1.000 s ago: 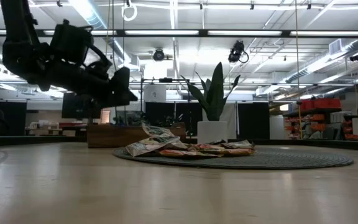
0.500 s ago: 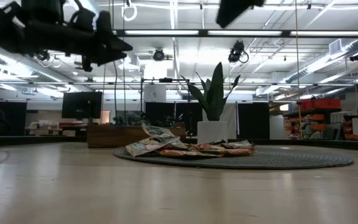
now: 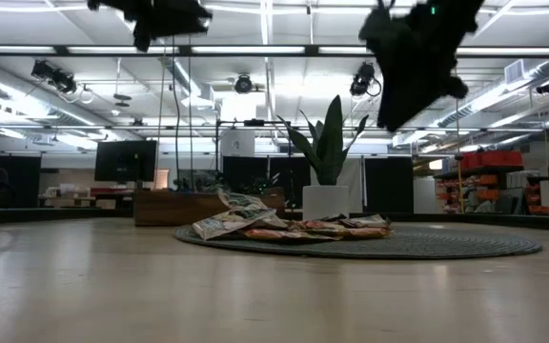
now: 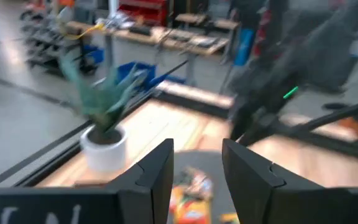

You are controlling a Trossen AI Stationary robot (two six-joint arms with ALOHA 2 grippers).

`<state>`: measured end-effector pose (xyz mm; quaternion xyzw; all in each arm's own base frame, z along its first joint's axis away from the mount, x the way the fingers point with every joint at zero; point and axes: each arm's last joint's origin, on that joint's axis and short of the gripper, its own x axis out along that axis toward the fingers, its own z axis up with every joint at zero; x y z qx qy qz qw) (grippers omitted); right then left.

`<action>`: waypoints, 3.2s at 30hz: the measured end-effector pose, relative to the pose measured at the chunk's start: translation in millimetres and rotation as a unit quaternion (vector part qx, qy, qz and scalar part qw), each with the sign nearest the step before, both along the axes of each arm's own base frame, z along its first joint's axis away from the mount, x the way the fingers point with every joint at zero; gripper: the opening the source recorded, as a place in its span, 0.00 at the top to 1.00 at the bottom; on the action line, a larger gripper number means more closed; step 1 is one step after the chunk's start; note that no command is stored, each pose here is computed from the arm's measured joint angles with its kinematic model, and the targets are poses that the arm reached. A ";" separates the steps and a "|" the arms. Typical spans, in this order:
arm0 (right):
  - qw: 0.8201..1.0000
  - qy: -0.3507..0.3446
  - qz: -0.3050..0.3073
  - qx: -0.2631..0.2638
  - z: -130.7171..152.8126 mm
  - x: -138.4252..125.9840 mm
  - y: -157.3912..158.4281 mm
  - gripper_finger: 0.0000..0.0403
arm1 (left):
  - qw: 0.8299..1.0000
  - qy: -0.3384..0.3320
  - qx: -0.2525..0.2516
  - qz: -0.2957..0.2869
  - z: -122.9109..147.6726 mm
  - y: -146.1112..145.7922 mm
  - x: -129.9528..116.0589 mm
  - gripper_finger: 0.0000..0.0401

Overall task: Pick & Place Tea
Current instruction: Put the brown tea bag into the left section of the wooden organizer

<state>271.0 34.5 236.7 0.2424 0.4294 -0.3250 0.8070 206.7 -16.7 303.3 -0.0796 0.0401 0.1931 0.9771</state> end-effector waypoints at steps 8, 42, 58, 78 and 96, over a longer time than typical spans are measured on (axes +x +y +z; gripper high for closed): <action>0.997 -0.006 0.017 0.079 -43.4 -4.4 -42.5 0.51 | 0.998 -0.032 -0.035 -0.040 16.9 -17.8 -2.2 0.65; 0.983 -0.106 -0.034 0.144 -97.5 -21.4 -110.9 0.34 | 0.992 -0.025 -0.095 -0.075 10.8 -36.5 -3.7 0.65; 0.980 -0.104 -0.019 0.166 -108.9 -15.8 -110.9 0.38 | 0.992 -0.026 -0.095 -0.075 10.8 -36.5 -3.7 0.65; 0.984 -0.096 0.000 0.152 -109.2 -16.2 -110.8 0.99 | 0.993 -0.017 -0.091 -0.075 9.1 -36.4 -4.0 0.65; 0.963 -0.237 0.052 0.121 -35.9 -27.7 -82.6 1.00 | 0.994 -0.018 -0.093 -0.046 8.6 -24.8 -1.3 0.65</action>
